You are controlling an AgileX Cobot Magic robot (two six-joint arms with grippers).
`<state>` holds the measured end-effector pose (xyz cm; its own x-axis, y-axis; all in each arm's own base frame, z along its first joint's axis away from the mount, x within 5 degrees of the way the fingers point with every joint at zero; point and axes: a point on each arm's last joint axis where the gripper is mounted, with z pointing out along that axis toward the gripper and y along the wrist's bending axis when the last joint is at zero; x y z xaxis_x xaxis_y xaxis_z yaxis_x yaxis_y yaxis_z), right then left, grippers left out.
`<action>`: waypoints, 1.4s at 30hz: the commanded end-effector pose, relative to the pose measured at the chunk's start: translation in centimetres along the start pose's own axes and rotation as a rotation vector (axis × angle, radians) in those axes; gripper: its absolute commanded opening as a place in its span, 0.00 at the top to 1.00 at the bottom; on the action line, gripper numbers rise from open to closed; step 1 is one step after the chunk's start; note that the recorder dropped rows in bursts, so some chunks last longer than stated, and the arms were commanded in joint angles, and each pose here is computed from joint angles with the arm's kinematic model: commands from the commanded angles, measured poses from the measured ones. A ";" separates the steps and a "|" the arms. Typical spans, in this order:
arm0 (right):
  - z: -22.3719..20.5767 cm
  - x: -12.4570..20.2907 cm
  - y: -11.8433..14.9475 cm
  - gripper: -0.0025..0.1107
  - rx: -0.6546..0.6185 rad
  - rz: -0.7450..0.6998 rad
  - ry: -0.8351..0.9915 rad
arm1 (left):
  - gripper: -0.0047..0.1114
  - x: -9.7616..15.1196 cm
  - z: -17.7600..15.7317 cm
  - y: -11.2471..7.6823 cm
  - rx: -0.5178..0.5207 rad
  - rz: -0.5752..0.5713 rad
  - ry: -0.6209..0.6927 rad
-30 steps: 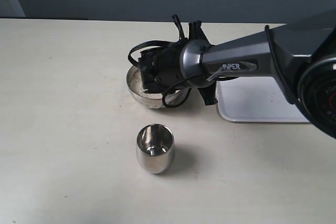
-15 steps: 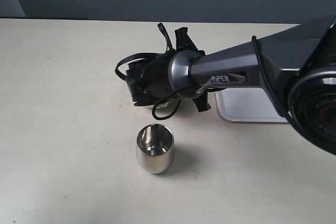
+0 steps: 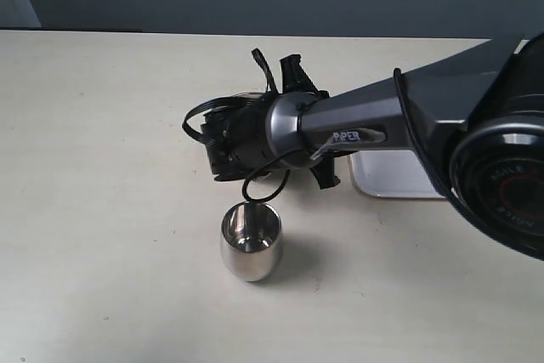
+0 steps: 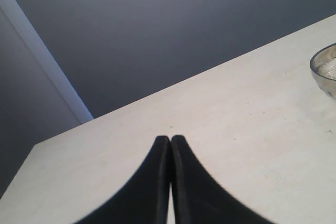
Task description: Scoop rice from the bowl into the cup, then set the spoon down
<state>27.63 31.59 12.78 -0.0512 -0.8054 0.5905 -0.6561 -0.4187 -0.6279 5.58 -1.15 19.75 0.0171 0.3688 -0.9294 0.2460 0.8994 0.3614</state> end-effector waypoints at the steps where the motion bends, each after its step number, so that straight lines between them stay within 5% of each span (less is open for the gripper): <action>1: -0.3 0.5 -0.4 0.99 -0.035 0.021 -0.012 | 0.96 -0.2 -0.1 0.0 0.003 -0.007 -0.018; 13: 0.7 1.2 -1.1 0.99 -0.233 0.066 -0.056 | 0.96 -0.2 -0.1 0.0 0.003 -0.007 -0.018; 42: -0.7 3.3 -3.0 0.99 -0.382 0.184 -0.166 | 0.96 -0.2 -0.1 0.0 0.003 -0.007 -0.017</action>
<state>28.45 31.12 15.76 -0.0632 -0.9083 0.4134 -0.8730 -0.1505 -0.4640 5.58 -1.15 19.75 0.0171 0.3688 -0.9294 0.2460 0.8994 0.3614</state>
